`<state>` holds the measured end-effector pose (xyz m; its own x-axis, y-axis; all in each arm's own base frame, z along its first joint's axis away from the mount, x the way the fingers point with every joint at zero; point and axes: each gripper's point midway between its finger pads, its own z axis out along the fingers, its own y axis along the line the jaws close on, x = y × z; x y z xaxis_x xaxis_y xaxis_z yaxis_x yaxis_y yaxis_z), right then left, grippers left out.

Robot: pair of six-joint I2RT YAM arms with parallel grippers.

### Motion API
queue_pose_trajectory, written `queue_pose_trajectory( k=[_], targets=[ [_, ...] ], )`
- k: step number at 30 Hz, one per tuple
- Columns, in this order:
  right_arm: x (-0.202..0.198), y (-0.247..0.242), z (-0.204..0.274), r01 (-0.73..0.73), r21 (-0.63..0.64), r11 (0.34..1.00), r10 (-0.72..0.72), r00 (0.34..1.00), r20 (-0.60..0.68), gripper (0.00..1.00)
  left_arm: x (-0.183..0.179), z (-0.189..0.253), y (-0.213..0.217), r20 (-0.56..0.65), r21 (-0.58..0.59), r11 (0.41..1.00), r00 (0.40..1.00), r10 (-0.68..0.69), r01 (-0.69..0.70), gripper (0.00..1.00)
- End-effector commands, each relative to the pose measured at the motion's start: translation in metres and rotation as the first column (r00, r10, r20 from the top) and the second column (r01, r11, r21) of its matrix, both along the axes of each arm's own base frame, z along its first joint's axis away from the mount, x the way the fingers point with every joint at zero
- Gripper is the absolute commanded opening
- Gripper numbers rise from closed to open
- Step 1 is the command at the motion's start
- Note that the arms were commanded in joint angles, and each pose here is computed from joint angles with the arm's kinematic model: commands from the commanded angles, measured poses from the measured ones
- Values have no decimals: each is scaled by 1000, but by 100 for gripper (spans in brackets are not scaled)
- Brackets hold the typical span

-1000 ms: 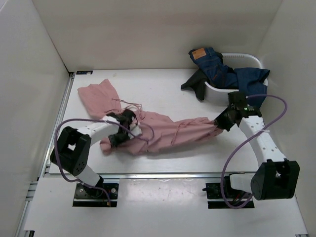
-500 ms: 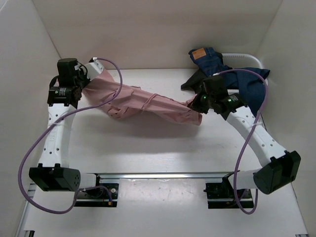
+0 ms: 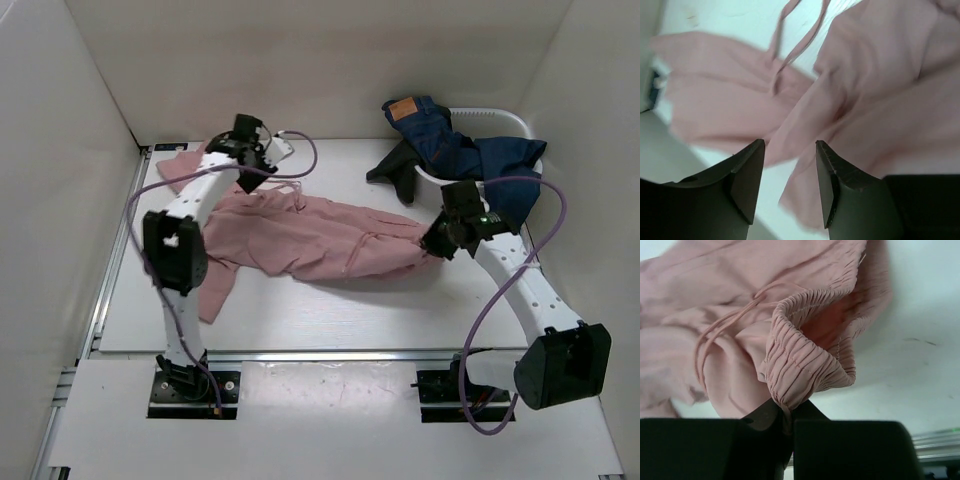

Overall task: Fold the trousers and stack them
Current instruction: Flatten the trousers out

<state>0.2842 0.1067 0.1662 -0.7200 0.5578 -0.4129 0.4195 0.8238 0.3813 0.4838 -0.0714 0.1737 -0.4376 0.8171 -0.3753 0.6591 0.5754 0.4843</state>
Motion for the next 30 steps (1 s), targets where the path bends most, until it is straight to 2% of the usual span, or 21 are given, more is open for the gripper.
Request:
queue_pose_trajectory(
  k=[1, 2, 3, 4, 5, 6, 8, 9, 11, 12, 15, 18, 19, 21, 23, 24, 26, 27, 29, 30],
  targets=[
    [-3, -19, -10, 75, 31, 997, -75, 997, -16, 0, 6, 19, 0, -39, -121, 968, 975, 219, -222, 57],
    [-2, -21, -13, 84, 31, 996, -84, 996, -16, 0, 8, 56, -1, 16, -197, 957, 976, 219, -211, 58],
    [2, -24, -11, 105, 41, 994, -105, 995, -4, 0, 0, 68, 2, 20, -229, 953, 978, 209, -199, 58],
    [1, -22, -11, 100, 48, 994, -100, 995, -7, 0, -11, 76, 2, 22, -249, 953, 983, 183, -171, 64],
    [4, -22, -12, 100, 48, 994, -100, 995, -7, 0, -24, 80, 6, 27, -233, 960, 986, 163, -152, 67],
    [5, -22, -9, 92, 46, 995, -92, 996, 3, 0, -57, 73, 15, 2, -194, 970, 989, 147, -144, 70],
    [8, -22, -8, 84, 41, 996, -85, 996, 6, 0, -95, 54, 39, -40, -65, 989, 991, 128, -131, 75],
    [7, -28, -13, 104, 22, 994, -104, 995, -14, 0, -135, 23, 53, -116, 3, 991, 984, 133, -133, 75],
    [5, -31, -15, 101, 3, 995, -101, 995, -20, 0, -177, -7, 77, -197, 110, 985, 969, 153, -133, 75],
    [7, -39, -15, 129, -8, 992, -129, 991, -17, 0, -218, -38, 84, -295, 143, 982, 942, 158, -119, 75],
    [5, -56, -18, 167, -21, 986, -168, 986, -25, 0, -264, -80, 72, -425, 130, 991, 901, 84, -32, 79],
    [9, -68, -16, 188, -8, 982, -188, 982, -17, 0, -278, -112, 59, -483, 124, 992, 872, 83, -25, 92],
    [10, -70, -19, 197, -10, 980, -197, 980, -26, 0, -278, -123, 59, -516, 135, 990, 850, 103, -38, 100],
    [14, -76, -8, 195, -24, 980, -195, 981, -2, 0, -280, -136, 56, -562, 142, 987, 815, 142, -74, 100],
    [13, -81, -4, 202, -39, 979, -202, 979, 7, 0, -283, -145, 44, -597, 89, 991, 791, 134, -101, 100],
    [13, -81, -4, 202, -39, 979, -202, 979, 8, 0, -290, -155, 43, -618, 100, 990, 774, 139, -97, 100],
    [11, -90, -3, 231, -37, 972, -231, 973, 15, 0, -291, -166, 50, -604, 146, 985, 780, 166, -97, 100],
    [11, -92, -3, 240, -37, 970, -240, 971, 15, 0, -281, -170, 60, -549, 204, 972, 809, 210, -114, 92],
    [8, -99, -1, 263, -28, 964, -263, 965, 22, 0, -288, -179, 82, -522, 282, 949, 807, 275, -141, 58],
    [6, -106, -5, 276, -37, 961, -275, 961, 14, 0, -284, -179, 101, -479, 327, 926, 812, 334, -188, 15]
  ],
)
